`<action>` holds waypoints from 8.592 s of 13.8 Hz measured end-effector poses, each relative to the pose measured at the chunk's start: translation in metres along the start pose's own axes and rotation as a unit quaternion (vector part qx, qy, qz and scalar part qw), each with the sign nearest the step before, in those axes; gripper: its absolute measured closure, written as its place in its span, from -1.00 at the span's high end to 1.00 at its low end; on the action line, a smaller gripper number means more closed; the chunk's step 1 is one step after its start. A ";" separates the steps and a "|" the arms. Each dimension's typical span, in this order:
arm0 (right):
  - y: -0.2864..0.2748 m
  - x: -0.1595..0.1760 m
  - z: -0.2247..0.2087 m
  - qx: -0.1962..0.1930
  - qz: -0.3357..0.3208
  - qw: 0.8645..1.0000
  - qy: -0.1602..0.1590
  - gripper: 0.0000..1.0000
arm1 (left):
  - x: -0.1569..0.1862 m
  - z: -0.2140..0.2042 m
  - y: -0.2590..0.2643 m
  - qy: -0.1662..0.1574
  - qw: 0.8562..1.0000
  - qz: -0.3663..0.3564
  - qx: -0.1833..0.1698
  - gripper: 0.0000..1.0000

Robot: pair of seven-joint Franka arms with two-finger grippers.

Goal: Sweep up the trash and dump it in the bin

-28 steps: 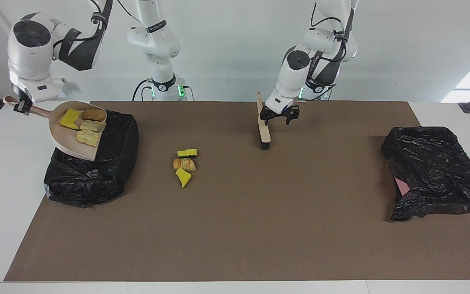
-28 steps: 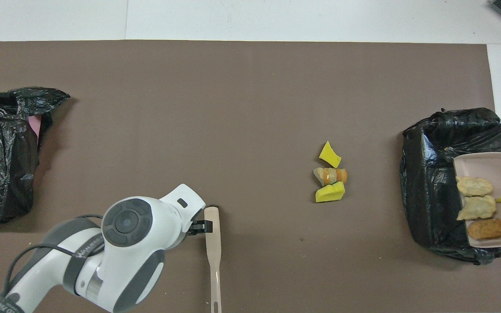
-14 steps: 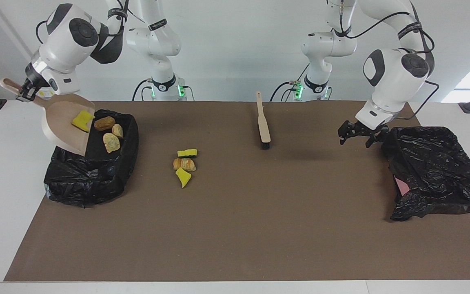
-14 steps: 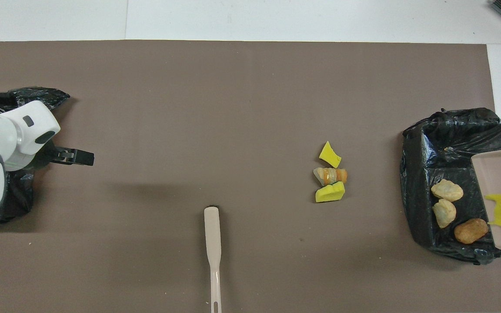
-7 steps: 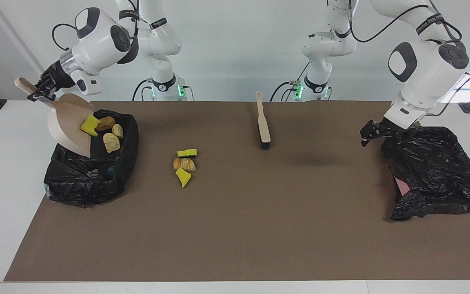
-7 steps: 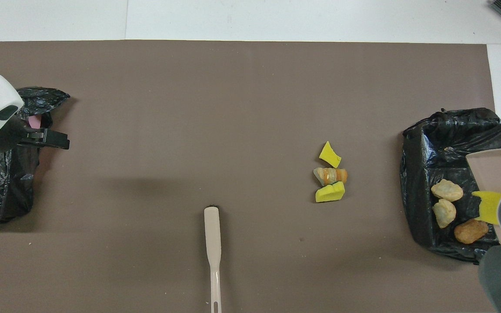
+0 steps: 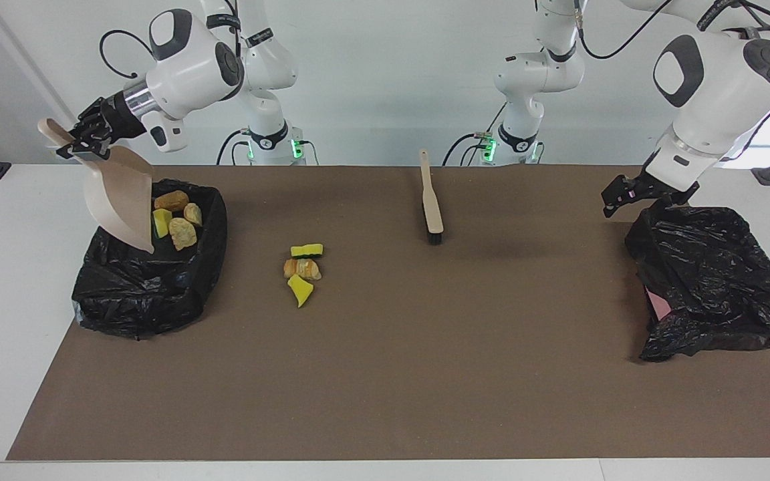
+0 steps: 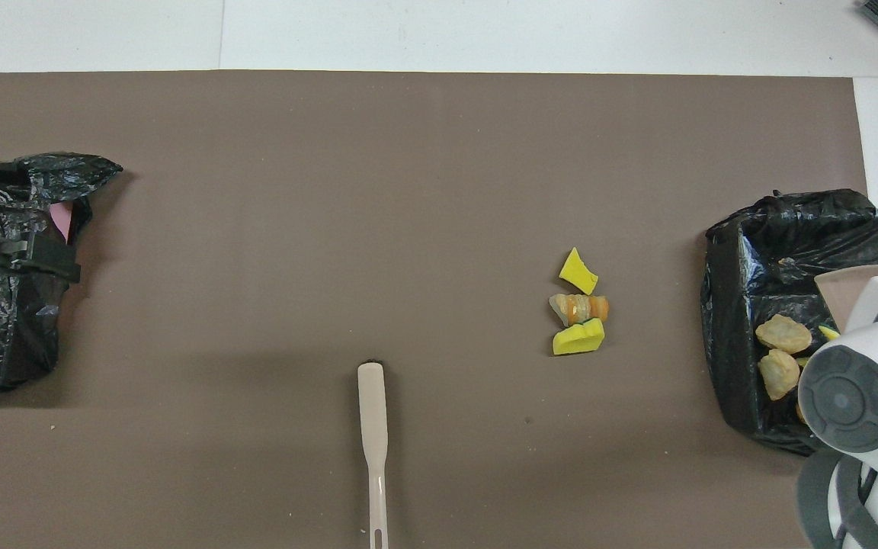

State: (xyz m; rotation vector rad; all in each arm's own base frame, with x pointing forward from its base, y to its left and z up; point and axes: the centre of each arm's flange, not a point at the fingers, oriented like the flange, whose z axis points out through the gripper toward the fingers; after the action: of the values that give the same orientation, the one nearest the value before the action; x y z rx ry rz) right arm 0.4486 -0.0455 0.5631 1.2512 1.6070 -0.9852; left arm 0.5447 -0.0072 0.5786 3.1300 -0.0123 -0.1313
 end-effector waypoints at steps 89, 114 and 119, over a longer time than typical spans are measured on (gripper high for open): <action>-0.062 0.389 -0.415 0.435 0.587 0.522 0.440 -0.47 | 0.044 0.223 0.315 0.035 0.999 0.037 -0.013 -0.37; 0.030 0.229 -0.066 0.453 0.624 0.564 0.295 -0.47 | 0.033 0.185 0.184 -0.034 0.708 0.702 0.071 -0.37; 0.036 0.268 -0.102 0.453 0.619 0.566 0.301 -0.47 | -0.005 0.215 0.230 -0.045 0.737 0.671 0.072 -0.37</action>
State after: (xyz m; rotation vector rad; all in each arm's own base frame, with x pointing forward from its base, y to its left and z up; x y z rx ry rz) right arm 0.4315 0.1386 0.3409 2.9970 0.0095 -0.3026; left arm 0.5197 -0.2388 0.3669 2.3604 -2.1810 -0.2350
